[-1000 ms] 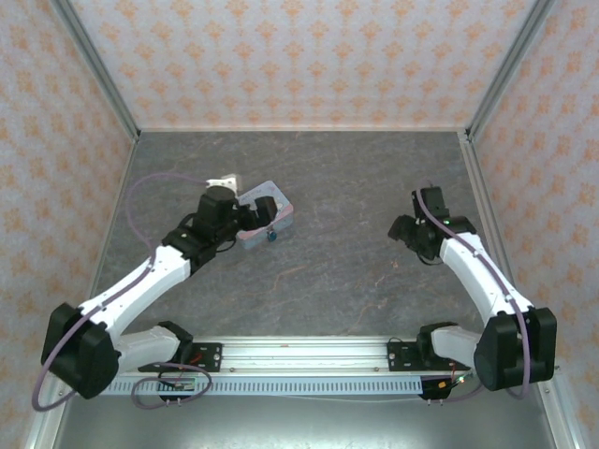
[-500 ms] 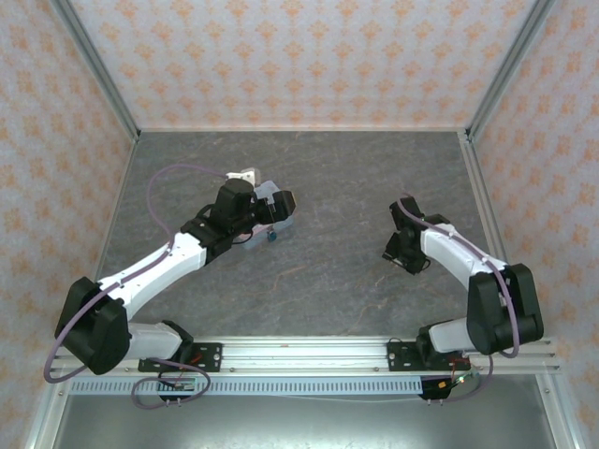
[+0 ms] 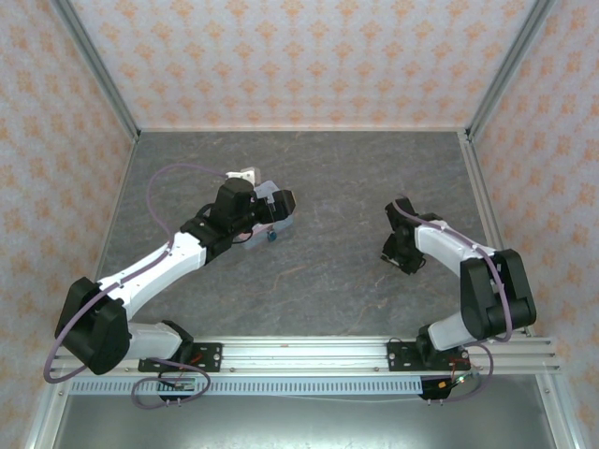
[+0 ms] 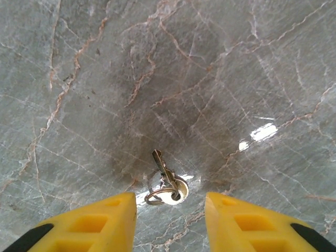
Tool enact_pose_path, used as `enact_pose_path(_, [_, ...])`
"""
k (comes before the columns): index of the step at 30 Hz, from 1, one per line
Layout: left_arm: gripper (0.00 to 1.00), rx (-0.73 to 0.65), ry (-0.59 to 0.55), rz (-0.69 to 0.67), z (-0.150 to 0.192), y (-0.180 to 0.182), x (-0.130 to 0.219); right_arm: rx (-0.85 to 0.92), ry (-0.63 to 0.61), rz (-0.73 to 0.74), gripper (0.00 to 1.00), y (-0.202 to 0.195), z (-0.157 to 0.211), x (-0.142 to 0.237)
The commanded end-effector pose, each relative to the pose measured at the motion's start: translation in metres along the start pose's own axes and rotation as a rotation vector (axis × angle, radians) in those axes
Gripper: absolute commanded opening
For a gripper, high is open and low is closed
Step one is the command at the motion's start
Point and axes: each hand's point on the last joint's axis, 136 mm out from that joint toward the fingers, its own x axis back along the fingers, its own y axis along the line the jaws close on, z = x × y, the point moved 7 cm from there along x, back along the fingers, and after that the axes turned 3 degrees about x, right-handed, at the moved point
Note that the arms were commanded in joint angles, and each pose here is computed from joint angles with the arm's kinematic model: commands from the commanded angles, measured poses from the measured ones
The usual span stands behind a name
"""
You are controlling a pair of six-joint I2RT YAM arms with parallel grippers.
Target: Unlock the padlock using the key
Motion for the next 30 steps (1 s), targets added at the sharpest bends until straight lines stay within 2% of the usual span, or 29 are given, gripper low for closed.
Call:
enact_pose_path(1, [1.00,-0.008,-0.019,0.022,-0.0077,-0.0110,0.0064,-0.003,-0.007,0.022,0.38,0.0014,0.0004,-0.0034])
enact_pose_path(12, [1.00,-0.021,-0.015,0.011,-0.0073,-0.0097,0.0091,0.003,-0.004,0.045,0.37,0.0004,0.0009,-0.0094])
enact_pose_path(30, [1.00,-0.027,-0.018,0.010,-0.0090,-0.0110,0.0108,0.008,-0.005,0.063,0.24,-0.0049,0.0042,-0.0102])
